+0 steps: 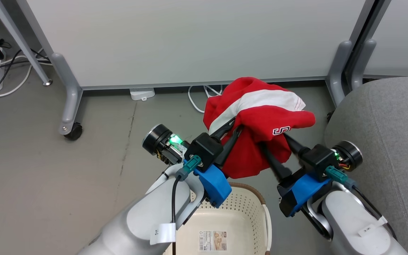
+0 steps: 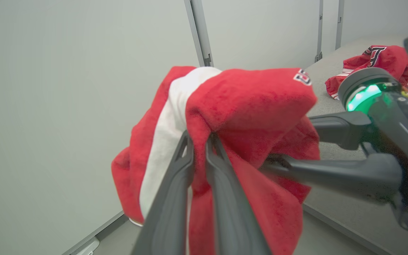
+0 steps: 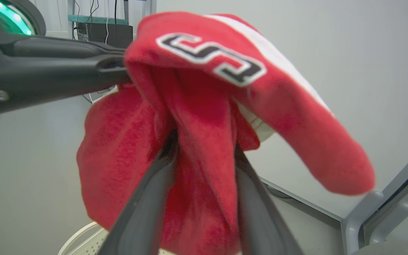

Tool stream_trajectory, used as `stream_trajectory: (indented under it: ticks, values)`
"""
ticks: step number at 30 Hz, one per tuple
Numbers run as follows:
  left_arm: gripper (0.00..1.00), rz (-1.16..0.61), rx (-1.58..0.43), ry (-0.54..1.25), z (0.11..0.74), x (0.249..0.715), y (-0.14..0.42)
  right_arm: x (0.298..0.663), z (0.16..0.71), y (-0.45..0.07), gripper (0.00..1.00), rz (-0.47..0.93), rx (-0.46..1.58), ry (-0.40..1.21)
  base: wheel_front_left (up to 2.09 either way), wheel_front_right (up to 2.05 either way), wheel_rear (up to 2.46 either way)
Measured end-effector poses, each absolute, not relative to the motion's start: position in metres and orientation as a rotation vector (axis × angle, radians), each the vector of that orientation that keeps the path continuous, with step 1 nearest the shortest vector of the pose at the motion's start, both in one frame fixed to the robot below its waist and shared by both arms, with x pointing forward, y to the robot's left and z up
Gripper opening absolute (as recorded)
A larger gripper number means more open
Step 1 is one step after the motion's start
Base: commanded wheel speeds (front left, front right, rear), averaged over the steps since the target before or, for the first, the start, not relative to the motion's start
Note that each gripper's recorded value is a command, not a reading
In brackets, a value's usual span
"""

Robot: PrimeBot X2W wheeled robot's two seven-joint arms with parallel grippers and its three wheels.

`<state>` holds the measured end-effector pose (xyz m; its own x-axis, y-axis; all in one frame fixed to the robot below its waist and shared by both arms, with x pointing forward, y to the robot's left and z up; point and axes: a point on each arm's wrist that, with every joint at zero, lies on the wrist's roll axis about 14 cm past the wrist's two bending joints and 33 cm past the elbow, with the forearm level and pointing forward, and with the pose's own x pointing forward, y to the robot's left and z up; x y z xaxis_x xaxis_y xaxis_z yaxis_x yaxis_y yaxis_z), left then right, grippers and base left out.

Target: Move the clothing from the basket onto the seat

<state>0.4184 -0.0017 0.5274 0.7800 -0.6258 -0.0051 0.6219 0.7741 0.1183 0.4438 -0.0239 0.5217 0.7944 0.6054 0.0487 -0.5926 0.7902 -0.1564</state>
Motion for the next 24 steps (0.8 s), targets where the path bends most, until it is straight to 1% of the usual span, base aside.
stream_trajectory:
  ticks: [24]
  values:
    - [0.0,-0.694,0.119,-0.037,0.5278,0.4163,-0.0068,0.4419,0.5233,-0.0264,0.0,0.639,-0.129,-0.096,0.0,0.0,0.0]
